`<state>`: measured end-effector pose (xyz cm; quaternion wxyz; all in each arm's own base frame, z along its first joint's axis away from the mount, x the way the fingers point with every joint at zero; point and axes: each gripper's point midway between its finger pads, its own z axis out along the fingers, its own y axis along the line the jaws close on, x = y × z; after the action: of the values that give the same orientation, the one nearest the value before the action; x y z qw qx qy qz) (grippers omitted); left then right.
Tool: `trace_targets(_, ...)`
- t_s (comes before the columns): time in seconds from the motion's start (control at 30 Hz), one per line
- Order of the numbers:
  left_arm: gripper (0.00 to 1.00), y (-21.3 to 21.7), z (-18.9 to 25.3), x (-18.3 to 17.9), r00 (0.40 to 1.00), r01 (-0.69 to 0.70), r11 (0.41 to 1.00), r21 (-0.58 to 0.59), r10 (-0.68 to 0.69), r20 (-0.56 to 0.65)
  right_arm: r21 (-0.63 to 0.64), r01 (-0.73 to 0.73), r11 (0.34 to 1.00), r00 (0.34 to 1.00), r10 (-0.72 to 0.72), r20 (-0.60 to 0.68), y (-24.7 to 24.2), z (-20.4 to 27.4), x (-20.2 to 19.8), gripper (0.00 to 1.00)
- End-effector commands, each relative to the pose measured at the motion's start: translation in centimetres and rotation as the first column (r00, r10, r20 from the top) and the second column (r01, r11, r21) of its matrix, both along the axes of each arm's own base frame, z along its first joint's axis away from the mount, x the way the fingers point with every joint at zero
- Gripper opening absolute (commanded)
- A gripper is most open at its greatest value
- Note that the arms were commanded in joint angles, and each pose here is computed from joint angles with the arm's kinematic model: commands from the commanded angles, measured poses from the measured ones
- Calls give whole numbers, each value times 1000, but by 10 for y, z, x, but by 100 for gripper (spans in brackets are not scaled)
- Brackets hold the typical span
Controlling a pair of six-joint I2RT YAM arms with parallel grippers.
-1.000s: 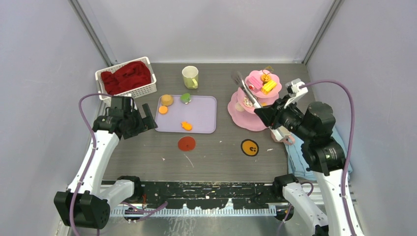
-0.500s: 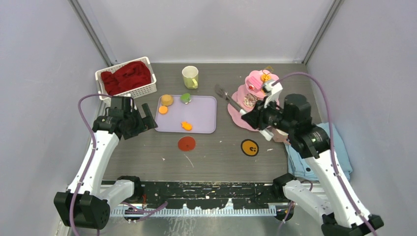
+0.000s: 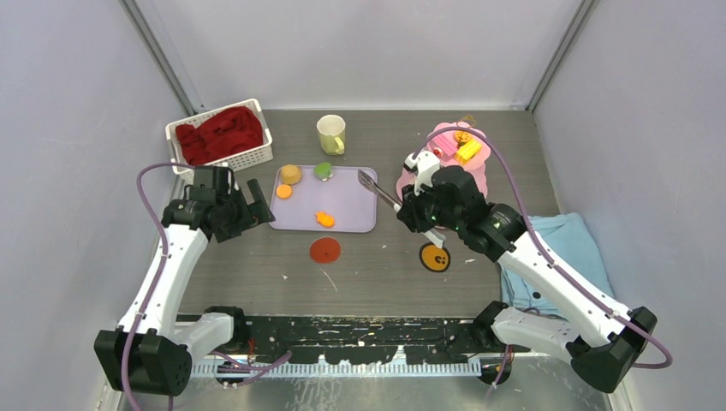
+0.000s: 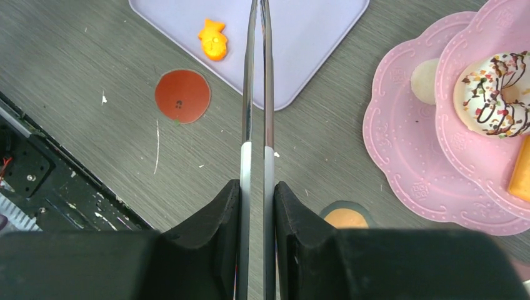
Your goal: Serve the afternoon tea
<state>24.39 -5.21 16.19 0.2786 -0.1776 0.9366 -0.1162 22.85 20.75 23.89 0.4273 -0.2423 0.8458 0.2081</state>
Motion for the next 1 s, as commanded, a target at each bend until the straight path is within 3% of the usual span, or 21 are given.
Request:
trace_targets(0.0, 100, -1, 13, 9, 999, -15, 1000, -22, 16, 38, 63, 23, 998, 996, -28, 86, 11, 23, 14, 2)
trace_targets(0.3, 100, -5, 14, 10, 999, -1, 999, -36, 3, 47, 85, 58, 995, 998, -57, -13, 30, -9, 18, 4)
trace_targets(0.53, 100, -2, 13, 8, 999, -2, 1000, -18, 3, 46, 57, 86, 995, 994, -82, -70, 37, -30, 23, 13)
trace_targets(0.97, 100, -2, 7, 9, 999, 1, 1000, -17, -1, 38, 47, 73, 996, 994, -69, -89, 48, -43, 21, 21)
